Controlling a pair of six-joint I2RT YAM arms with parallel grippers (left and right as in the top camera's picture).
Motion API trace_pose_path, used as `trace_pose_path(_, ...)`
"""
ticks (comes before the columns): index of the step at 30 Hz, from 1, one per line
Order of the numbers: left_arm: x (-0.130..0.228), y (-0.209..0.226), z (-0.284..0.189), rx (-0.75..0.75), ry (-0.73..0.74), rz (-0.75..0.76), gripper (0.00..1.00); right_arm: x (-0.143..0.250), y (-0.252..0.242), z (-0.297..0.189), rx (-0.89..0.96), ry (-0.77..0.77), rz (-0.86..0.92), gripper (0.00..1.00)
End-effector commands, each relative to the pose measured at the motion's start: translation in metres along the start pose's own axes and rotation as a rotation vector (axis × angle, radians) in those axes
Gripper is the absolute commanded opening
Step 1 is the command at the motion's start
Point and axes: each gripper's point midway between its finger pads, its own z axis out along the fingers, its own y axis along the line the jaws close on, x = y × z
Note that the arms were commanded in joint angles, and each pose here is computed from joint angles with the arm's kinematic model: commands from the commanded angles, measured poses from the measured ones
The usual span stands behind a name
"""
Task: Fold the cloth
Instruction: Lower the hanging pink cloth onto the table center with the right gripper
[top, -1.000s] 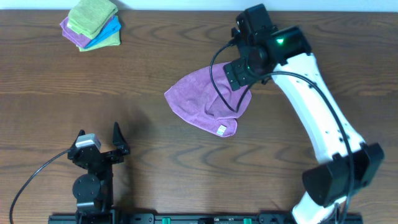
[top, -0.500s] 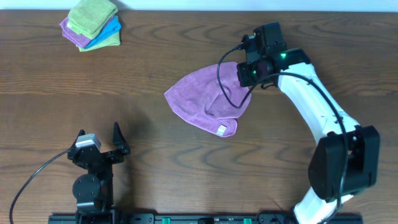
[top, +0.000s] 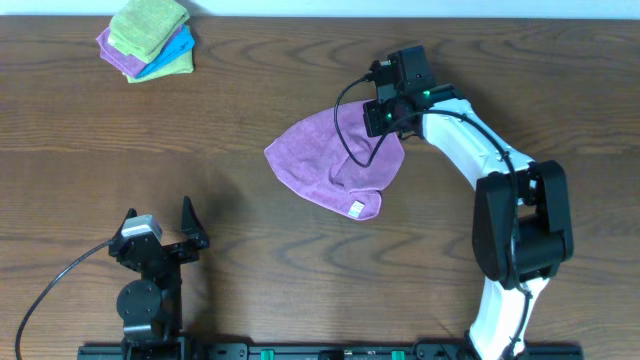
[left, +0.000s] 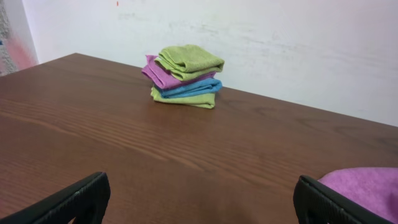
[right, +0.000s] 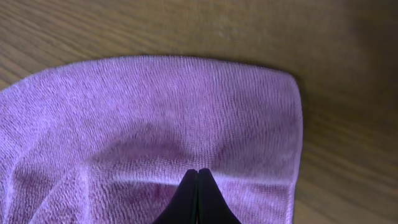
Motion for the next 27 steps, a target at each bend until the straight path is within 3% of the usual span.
trace_pose_path(1, 0.019, 0.004, 0.001, -0.015, 0.060, 0.005, 0.95, 0.000, -0.006, 0.008, 0.016, -0.005, -0.057, 0.01)
trace_pose_path(20, 0.019, 0.004, 0.001, -0.015, 0.060, 0.005, 0.95, 0.017, -0.023, 0.062, 0.024, 0.018, -0.043, 0.01)
trace_pose_path(27, 0.019, 0.004, 0.001, -0.015, 0.060, 0.005, 0.96, 0.016, -0.053, 0.077, 0.178, -0.004, -0.042, 0.01)
